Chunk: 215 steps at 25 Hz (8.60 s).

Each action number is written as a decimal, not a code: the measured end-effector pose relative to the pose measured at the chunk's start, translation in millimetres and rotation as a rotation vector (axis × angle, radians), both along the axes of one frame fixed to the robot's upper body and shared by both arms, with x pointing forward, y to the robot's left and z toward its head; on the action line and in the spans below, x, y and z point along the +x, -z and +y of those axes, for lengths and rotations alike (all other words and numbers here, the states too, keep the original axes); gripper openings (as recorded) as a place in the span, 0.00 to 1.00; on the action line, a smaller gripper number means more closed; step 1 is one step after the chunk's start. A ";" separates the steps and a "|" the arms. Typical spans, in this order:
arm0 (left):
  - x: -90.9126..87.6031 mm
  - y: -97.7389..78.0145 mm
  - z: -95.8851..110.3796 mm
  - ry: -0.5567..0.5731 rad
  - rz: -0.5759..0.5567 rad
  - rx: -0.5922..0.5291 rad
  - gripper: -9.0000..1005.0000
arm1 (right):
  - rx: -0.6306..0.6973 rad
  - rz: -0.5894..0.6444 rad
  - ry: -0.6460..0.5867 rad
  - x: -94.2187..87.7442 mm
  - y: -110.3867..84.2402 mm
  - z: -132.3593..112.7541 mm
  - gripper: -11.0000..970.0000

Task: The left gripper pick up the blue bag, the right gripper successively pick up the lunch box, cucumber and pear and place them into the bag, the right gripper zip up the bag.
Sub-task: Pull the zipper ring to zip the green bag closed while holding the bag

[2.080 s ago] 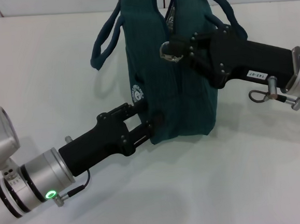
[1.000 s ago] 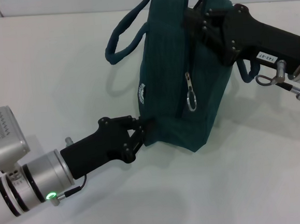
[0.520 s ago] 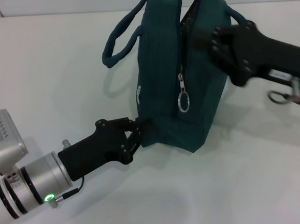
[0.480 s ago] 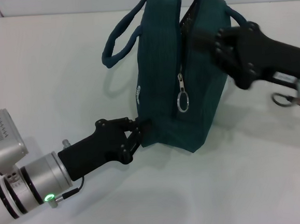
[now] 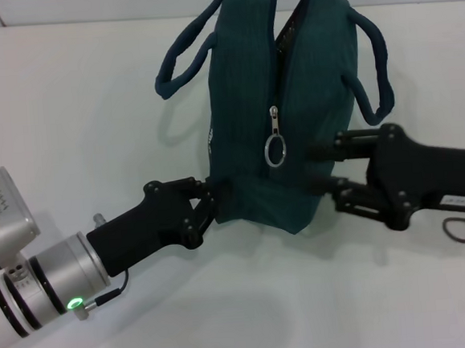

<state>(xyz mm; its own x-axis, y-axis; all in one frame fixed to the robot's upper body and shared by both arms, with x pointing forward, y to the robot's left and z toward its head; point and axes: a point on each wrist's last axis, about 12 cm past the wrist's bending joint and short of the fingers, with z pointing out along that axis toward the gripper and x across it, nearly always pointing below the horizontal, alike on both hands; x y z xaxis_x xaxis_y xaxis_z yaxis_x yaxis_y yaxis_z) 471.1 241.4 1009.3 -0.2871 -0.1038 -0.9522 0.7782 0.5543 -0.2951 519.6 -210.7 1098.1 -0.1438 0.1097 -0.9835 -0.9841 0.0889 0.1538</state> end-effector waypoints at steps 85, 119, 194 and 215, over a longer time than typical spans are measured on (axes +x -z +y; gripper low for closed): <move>-20.4 10.7 -9.1 0.091 -0.094 0.101 0.09 | 0.227 0.077 0.316 20.6 -4.5 11.8 0.02; -10.9 -12.6 -22.0 0.011 -0.149 -0.128 0.62 | 0.185 0.075 0.349 19.9 5.4 5.0 0.02; 6.6 -42.9 41.8 0.044 -0.339 0.021 0.06 | 0.260 -0.100 0.305 2.3 -7.4 -19.0 0.02; 10.9 -34.6 38.2 -0.016 -0.327 0.071 0.06 | 0.163 -0.044 0.451 -2.4 17.0 -34.9 0.02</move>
